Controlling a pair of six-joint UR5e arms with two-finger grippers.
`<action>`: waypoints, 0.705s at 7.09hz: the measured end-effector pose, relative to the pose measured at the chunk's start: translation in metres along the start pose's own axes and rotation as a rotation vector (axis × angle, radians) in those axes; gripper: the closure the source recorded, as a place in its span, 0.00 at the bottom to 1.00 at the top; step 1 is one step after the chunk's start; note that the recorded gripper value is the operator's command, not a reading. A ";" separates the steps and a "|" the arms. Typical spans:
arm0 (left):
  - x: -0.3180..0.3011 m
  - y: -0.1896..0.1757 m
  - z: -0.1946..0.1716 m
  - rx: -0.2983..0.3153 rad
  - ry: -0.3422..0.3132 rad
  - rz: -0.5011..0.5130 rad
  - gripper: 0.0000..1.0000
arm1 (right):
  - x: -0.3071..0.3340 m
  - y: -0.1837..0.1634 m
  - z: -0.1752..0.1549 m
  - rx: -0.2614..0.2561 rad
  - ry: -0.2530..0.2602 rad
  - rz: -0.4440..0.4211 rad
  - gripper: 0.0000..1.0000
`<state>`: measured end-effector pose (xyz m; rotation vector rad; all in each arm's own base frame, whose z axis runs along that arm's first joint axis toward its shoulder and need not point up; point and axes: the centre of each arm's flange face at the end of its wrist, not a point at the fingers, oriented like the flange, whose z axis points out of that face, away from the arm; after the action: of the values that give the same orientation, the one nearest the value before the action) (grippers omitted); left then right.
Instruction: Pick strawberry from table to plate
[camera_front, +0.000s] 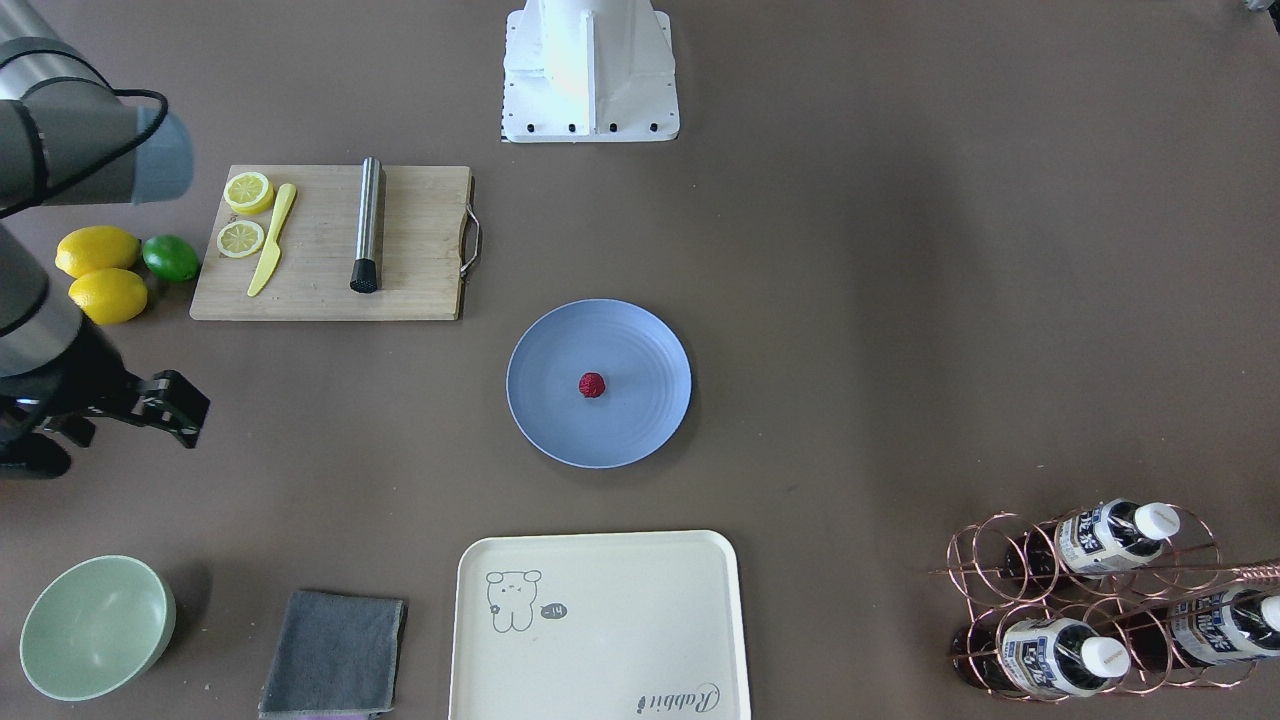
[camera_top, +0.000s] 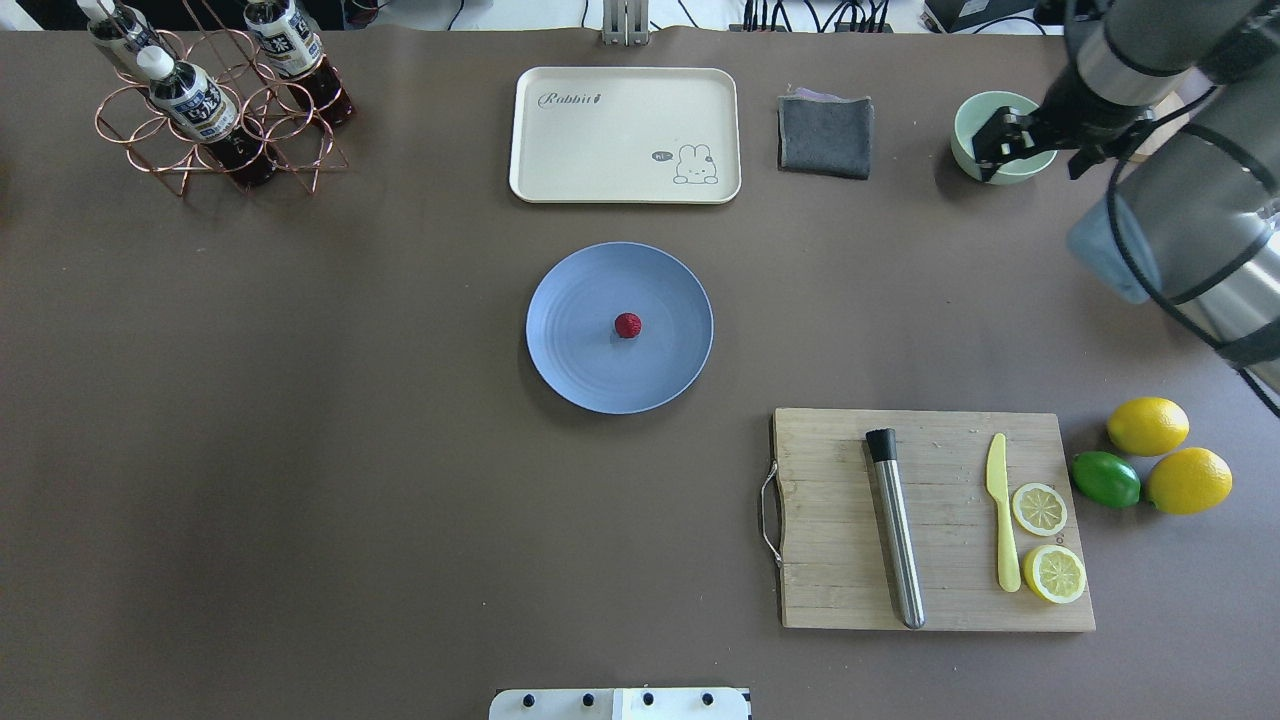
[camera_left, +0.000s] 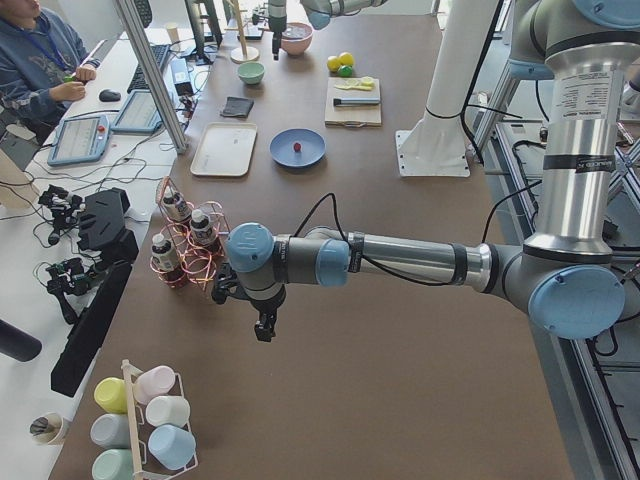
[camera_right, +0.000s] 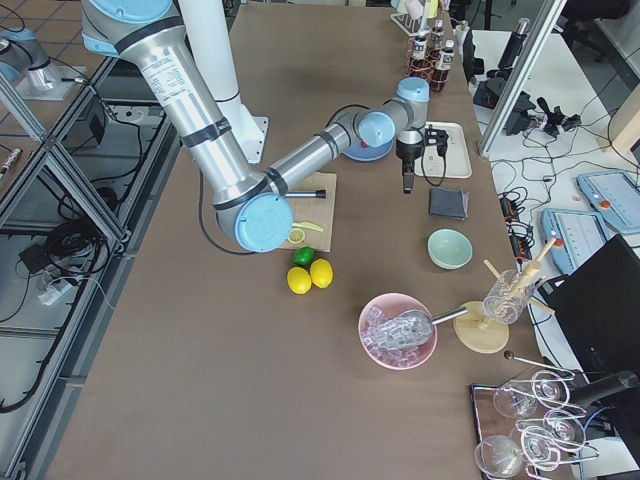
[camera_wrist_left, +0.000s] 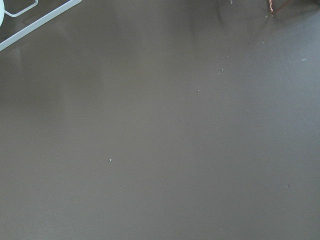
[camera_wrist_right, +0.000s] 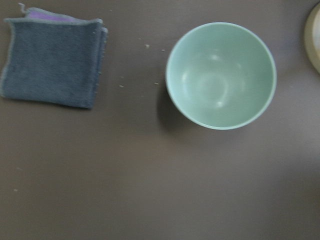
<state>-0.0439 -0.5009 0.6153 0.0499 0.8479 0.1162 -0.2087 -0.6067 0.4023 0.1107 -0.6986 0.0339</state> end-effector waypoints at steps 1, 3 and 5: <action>0.000 0.000 0.000 -0.001 0.000 -0.001 0.02 | 0.071 0.011 -0.002 -0.021 0.003 -0.051 0.00; 0.001 0.000 0.000 0.000 0.001 0.001 0.02 | 0.191 0.039 -0.009 -0.044 0.022 -0.144 0.00; 0.002 -0.001 -0.001 0.002 0.001 0.002 0.02 | 0.275 0.076 -0.011 -0.066 0.029 -0.165 0.00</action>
<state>-0.0436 -0.5015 0.6132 0.0523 0.8487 0.1179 0.0034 -0.5319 0.5776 0.1042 -0.6588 -0.1451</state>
